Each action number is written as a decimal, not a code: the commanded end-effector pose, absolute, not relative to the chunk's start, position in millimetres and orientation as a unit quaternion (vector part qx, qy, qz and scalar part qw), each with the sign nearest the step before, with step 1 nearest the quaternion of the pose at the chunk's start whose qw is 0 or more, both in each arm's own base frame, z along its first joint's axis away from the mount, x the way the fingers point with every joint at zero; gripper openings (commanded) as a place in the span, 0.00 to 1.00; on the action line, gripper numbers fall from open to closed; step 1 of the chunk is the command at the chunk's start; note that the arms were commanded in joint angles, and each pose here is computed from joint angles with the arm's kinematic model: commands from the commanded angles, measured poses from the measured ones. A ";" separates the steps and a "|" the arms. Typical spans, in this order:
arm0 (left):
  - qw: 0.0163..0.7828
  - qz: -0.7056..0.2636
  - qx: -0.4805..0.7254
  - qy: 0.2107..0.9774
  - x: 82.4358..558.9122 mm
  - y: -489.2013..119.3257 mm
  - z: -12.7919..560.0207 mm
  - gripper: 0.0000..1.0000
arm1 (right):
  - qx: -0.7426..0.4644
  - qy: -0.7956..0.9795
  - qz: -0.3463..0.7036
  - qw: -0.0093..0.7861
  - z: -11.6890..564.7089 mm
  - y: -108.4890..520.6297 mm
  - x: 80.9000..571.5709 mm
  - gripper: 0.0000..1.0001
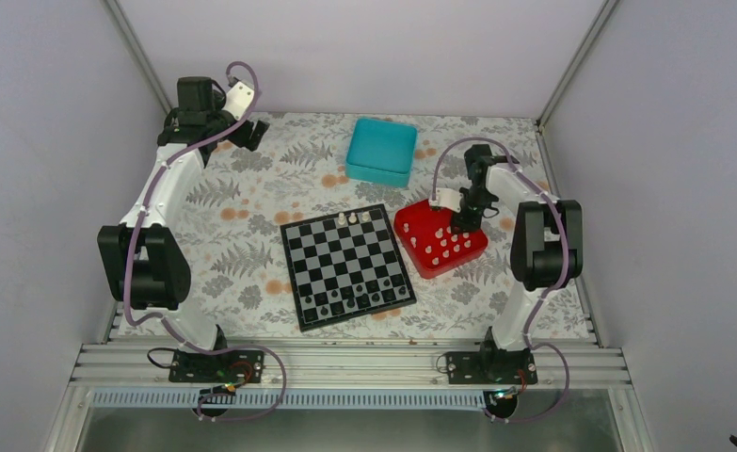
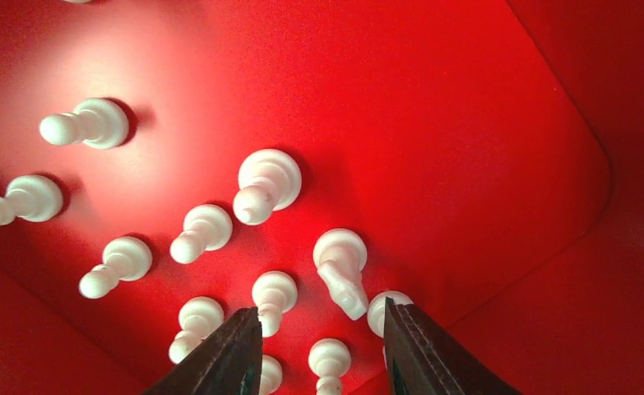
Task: Set up the chess pieces on the board
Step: Pick up the chess piece from the storage box, then place the chess piece on the chessboard, then pick up the chess piece from the storage box, then place the chess piece on the chessboard.
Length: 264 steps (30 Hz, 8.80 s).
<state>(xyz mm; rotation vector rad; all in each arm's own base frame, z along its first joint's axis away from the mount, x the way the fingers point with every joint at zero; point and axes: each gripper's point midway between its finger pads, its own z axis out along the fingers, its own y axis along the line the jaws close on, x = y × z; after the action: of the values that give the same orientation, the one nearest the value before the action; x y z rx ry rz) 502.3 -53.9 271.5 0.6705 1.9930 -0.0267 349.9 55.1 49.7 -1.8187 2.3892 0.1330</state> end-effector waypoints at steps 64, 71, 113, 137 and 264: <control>0.521 0.019 0.274 0.808 468.5 -28.7 289.2 1.00 | -0.826 0.524 0.004 0.207 133.5 415.0 349.7 0.05; 0.520 0.010 0.267 0.811 460.1 -21.9 280.3 1.00 | -0.842 0.501 0.015 0.198 105.4 441.0 335.8 0.05; 0.509 -0.009 0.255 0.822 449.9 -5.2 258.1 1.00 | -0.845 0.505 0.030 0.172 54.9 451.6 334.0 0.15; 0.522 -0.013 0.253 0.815 454.0 -5.8 281.3 1.00 | -0.761 0.592 0.047 0.262 227.1 348.9 351.5 0.35; 0.540 -0.029 0.260 0.800 469.3 -32.1 300.5 1.00 | -0.810 0.577 -0.070 0.081 91.1 267.7 394.4 0.11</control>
<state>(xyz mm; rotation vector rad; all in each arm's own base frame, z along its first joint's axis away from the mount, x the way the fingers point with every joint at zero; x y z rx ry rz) 473.8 -30.0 288.5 0.6170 1.9383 -0.0562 395.2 250.4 92.2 -2.4451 1.7476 -0.2717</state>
